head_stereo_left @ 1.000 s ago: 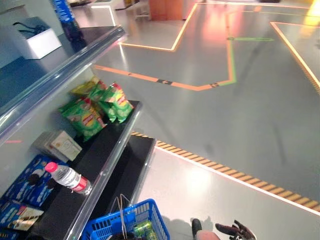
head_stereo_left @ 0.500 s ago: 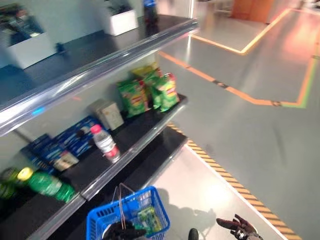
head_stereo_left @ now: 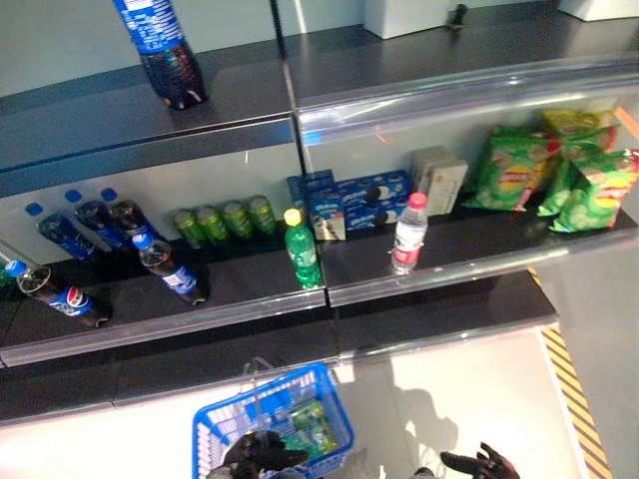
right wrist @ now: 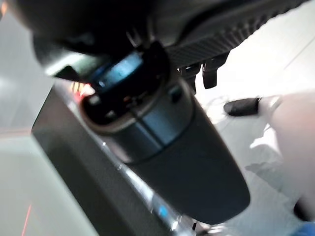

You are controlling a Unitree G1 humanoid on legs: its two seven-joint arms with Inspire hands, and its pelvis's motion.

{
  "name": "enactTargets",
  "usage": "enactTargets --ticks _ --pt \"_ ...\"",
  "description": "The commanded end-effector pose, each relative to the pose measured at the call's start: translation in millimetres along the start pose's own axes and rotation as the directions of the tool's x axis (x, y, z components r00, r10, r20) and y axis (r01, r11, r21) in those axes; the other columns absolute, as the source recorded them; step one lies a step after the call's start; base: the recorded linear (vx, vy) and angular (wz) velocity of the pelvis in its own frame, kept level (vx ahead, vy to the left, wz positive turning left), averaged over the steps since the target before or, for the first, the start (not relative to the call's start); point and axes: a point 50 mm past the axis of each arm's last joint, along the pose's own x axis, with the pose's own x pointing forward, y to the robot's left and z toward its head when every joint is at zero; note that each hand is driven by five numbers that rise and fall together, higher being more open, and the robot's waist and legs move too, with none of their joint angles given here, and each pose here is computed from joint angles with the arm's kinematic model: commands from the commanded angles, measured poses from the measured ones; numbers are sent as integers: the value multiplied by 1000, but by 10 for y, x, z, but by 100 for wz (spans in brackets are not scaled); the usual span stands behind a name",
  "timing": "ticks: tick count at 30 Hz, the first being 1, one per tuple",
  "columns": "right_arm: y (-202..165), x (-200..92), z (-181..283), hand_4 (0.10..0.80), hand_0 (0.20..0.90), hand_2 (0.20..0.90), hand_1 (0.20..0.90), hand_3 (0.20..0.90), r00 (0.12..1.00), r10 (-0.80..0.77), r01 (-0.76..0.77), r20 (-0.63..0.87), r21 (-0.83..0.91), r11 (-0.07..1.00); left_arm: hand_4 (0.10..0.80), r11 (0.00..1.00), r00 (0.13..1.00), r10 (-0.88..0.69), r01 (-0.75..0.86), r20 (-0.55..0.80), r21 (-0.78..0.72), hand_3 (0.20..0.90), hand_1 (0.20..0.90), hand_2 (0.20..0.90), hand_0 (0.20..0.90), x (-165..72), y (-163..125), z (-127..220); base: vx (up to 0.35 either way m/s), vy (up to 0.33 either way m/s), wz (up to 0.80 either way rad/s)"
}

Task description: Pick up the drink and place into the basket.

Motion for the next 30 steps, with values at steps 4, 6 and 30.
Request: enactTargets --ticks 4,6,30 --pt "-36 39 187 800 900 900 900 900 998 -32 32 61 -1 999 100 999 974 -5 -5 227 43 200 300 300 300 -17 263 487 72 131 66" --pt "-12 33 167 800 900 900 900 900 998 -33 32 59 19 999 100 998 971 -20 5 236 64 200 300 300 300 -7 259 564 63 256 65" --pt "-24 58 242 800 900 900 900 900 999 3 -3 45 6 1000 100 998 972 7 -22 236 64 200 300 300 300 10 197 551 65 -121 61"
